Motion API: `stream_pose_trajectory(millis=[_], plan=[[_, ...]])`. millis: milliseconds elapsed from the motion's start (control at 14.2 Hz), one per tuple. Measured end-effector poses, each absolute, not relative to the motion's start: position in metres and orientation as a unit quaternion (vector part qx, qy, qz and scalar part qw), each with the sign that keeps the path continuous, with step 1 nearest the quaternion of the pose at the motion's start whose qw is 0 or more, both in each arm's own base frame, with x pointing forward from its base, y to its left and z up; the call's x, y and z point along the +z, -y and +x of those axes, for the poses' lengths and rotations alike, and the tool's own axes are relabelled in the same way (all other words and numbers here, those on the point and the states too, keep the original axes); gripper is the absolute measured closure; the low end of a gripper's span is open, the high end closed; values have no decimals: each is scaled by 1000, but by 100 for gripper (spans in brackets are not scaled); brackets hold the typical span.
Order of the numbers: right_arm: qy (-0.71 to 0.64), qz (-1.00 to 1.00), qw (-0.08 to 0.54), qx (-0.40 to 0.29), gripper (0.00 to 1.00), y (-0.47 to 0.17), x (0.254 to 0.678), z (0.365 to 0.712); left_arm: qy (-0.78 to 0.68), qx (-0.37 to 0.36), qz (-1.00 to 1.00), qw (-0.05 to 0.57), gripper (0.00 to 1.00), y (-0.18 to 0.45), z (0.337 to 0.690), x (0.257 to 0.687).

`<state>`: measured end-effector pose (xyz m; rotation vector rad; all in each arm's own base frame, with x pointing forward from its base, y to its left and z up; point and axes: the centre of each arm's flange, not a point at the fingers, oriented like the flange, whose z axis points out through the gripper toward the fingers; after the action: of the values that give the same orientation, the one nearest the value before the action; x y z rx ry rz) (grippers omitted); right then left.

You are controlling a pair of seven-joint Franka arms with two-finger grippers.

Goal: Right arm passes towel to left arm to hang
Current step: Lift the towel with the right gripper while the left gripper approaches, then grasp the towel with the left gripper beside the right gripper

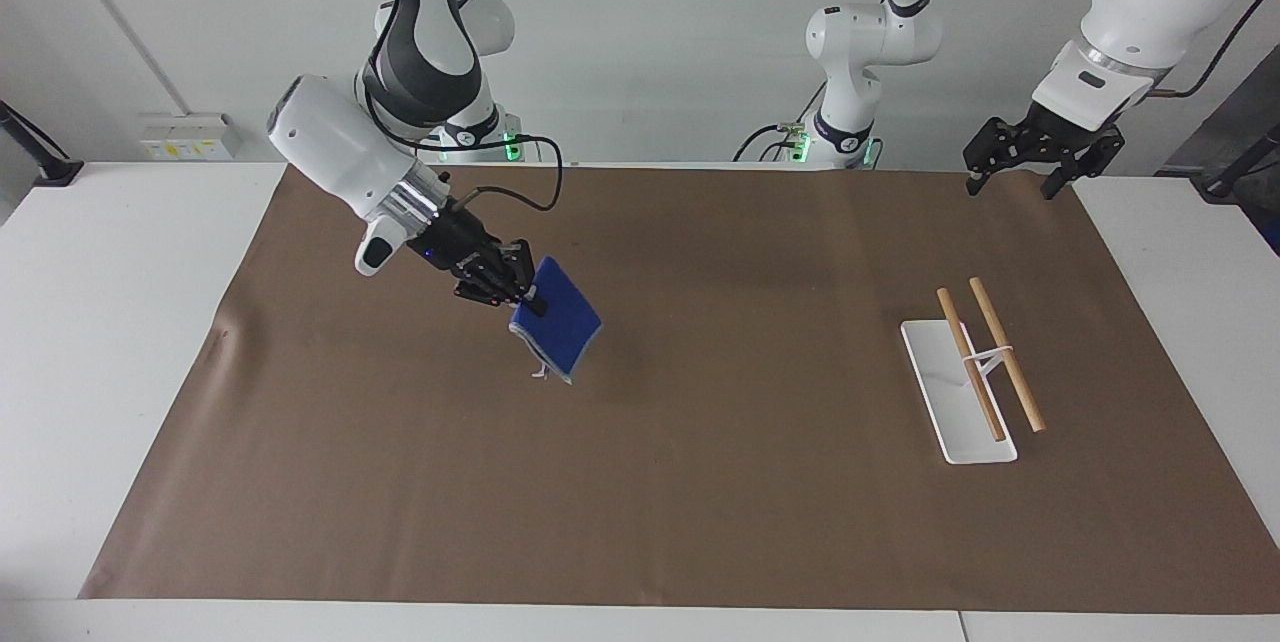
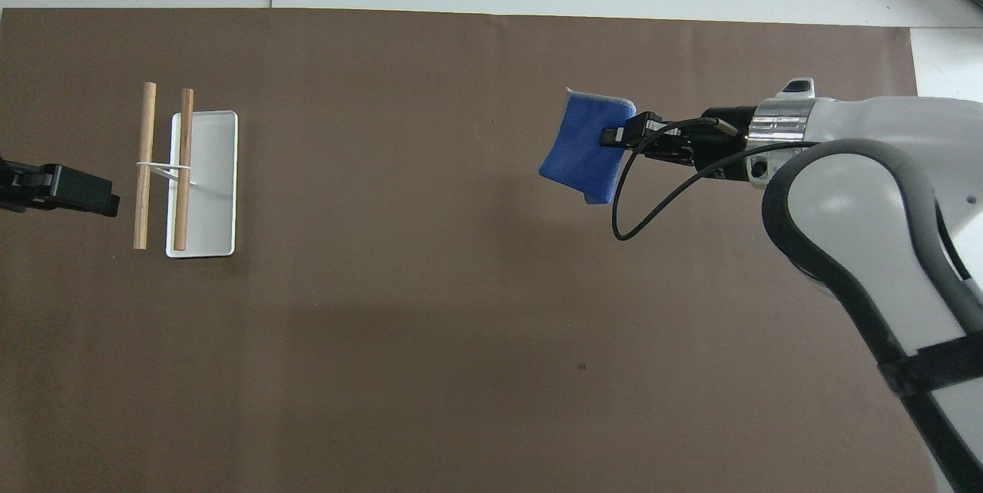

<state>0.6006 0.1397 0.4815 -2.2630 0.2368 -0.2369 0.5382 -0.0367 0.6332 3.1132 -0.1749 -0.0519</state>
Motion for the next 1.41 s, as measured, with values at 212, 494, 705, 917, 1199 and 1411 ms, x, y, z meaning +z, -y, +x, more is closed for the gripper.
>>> stream_pose_trajectory(millis=[212, 494, 705, 917, 1199, 1411], plan=[[-140, -848, 505, -75, 96, -172, 488, 596, 58, -15, 998, 11, 0, 39, 538, 633], [-196, -790, 578, -59, 96, -211, 489, 589, 53, 2, 998, 21, 0, 49, 542, 634], [-222, -757, 613, -42, 96, -241, 489, 580, -9, 18, 997, 75, 0, 72, 546, 633], [-235, -735, 635, -27, 96, -257, 492, 573, -128, 29, 980, 149, 0, 110, 549, 624], [-234, -732, 639, -23, 96, -262, 493, 571, -278, 20, 934, 225, 0, 155, 545, 612], [-234, -732, 639, -23, 96, -262, 493, 572, -364, 14, 892, 267, 0, 185, 539, 603]])
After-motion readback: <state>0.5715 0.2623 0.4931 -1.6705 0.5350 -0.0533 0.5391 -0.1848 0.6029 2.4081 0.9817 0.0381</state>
